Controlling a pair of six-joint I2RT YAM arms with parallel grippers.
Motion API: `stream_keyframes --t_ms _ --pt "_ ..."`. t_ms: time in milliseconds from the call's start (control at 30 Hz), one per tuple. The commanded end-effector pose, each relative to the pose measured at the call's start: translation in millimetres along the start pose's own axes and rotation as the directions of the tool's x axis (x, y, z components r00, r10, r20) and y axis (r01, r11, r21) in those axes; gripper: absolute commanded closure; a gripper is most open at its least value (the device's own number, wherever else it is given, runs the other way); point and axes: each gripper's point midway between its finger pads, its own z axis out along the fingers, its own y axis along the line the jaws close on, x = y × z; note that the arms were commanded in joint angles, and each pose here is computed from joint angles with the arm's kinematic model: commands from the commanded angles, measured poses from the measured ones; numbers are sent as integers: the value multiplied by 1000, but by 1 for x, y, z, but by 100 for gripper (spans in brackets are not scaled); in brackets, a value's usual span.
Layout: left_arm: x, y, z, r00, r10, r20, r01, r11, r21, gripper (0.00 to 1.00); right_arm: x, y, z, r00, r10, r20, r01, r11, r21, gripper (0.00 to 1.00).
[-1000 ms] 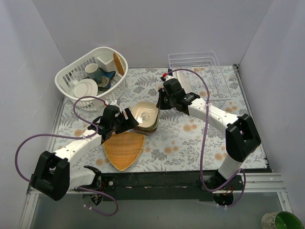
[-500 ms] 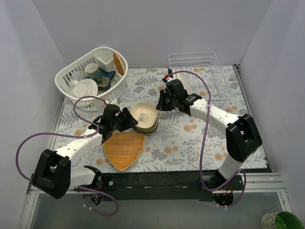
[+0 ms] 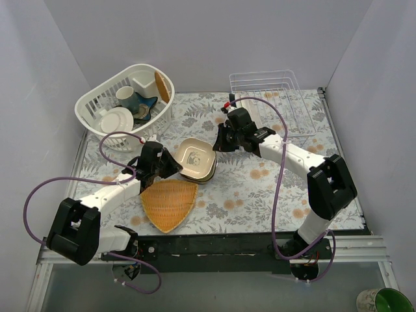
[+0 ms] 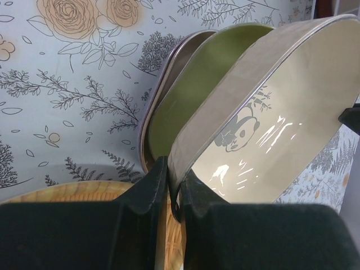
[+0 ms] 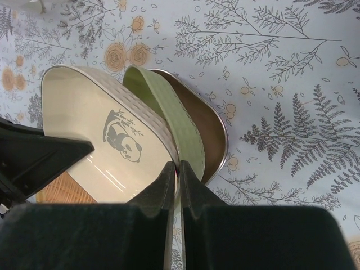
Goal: Load the plates into the dish rack
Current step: Pick up the plate at the center of the board.
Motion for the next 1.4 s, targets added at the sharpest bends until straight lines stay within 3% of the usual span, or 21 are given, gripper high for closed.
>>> stream_keyframes --t_ms 0,200,300,833,867,1000,1033,1100,1133,1167,1200,1233,1333,1367 --pt "-3 -24 -7 1000 26 -3 -25 995 92 100 -2 4 7 1000 -8 16 9 999 -31 83" --pt "-2 -23 -7 1000 26 -5 -25 995 92 100 -4 3 6 1000 -20 20 20 999 -26 67" --pt "-2 -25 -8 1000 26 -6 -26 995 97 100 -5 3 5 999 -26 20 27 999 -22 64" --pt "-27 -62 -27 998 9 67 -24 975 220 100 -5 17 -12 998 -53 23 55 993 -106 67" --pt "-28 -64 -28 997 8 71 -24 974 225 100 -4 17 -13 998 -53 21 55 993 -109 69" --pt "-31 -69 -28 997 9 75 -27 971 239 100 -6 19 -23 998 -50 33 54 991 -122 99" --pt "-31 -70 -28 997 10 74 -27 970 240 99 -8 20 -27 998 -48 42 53 991 -125 99" --pt "-32 -71 -28 997 7 76 -25 969 246 92 -11 22 -31 997 -51 50 57 990 -129 99" --pt "-32 -71 -28 997 7 76 -26 968 248 80 -14 23 -37 997 -55 61 62 989 -131 99" --pt "-32 -72 -30 997 6 76 -25 968 251 77 -17 25 -40 996 -59 69 67 989 -131 99" --pt "-32 -72 -31 997 6 78 -26 967 253 67 -22 26 -45 995 -63 78 72 990 -121 99" --pt "-33 -73 -31 997 4 81 -25 967 254 42 -28 30 -53 993 -68 97 80 989 -122 99" --pt "-37 -78 -37 996 6 94 -31 963 267 26 -51 39 -74 984 -88 155 106 988 -111 99" --pt "-38 -79 -39 995 2 96 -28 963 268 17 -55 41 -80 982 -93 163 111 988 -104 99"
